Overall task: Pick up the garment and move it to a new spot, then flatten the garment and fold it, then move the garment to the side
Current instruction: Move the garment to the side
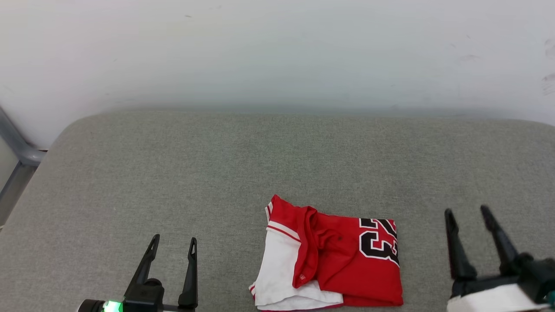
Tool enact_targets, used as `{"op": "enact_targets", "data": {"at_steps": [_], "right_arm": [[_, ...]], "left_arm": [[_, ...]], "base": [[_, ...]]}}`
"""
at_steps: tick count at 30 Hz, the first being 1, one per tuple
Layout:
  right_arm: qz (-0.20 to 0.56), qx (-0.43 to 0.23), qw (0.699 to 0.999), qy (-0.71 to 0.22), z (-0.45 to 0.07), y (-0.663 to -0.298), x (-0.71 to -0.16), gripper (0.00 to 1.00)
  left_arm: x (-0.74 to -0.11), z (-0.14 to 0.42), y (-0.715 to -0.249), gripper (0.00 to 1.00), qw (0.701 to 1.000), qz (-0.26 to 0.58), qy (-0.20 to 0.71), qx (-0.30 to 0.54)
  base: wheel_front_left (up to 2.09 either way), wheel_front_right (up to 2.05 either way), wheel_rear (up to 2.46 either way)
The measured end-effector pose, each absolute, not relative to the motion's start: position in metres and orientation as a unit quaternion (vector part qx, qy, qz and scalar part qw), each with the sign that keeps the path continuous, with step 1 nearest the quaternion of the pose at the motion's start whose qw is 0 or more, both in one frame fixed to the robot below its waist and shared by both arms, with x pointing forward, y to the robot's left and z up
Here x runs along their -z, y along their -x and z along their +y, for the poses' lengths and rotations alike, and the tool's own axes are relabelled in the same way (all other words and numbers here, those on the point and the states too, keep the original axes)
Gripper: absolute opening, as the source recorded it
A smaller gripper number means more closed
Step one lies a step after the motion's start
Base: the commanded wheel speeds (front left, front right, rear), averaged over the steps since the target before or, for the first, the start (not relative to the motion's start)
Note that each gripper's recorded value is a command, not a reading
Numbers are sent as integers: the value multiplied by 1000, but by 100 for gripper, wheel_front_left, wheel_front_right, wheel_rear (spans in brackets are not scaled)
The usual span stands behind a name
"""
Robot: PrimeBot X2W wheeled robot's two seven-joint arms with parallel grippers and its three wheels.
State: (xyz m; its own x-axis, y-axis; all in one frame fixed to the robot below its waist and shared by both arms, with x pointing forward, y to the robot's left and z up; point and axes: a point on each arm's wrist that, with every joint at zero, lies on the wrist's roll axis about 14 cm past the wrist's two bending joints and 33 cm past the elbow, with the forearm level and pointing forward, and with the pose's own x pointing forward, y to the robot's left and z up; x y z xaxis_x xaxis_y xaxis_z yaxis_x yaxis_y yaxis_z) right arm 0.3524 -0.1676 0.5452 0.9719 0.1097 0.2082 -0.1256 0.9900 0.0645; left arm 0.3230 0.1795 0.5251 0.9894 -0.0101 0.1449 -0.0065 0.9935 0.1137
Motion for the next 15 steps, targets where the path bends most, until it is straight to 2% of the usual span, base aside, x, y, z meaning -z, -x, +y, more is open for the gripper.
{"op": "enact_targets", "data": {"at_steps": [8,12,15], "right_arm": [[-182,-86,979,15,-179,-393,-611,100],[-137,-120,983,27,-172,-418,-618,100],[-74,-154,985,26,-159,-431,-611,100]], "left_arm": [[-522,179,-324,100,996,-68,-55,1],[-521,180,-324,100,996,-66,-54,0],[-520,180,-324,100,997,-63,-53,-2]], "base": [[0,0,0],[0,0,0],[0,0,0]]}}
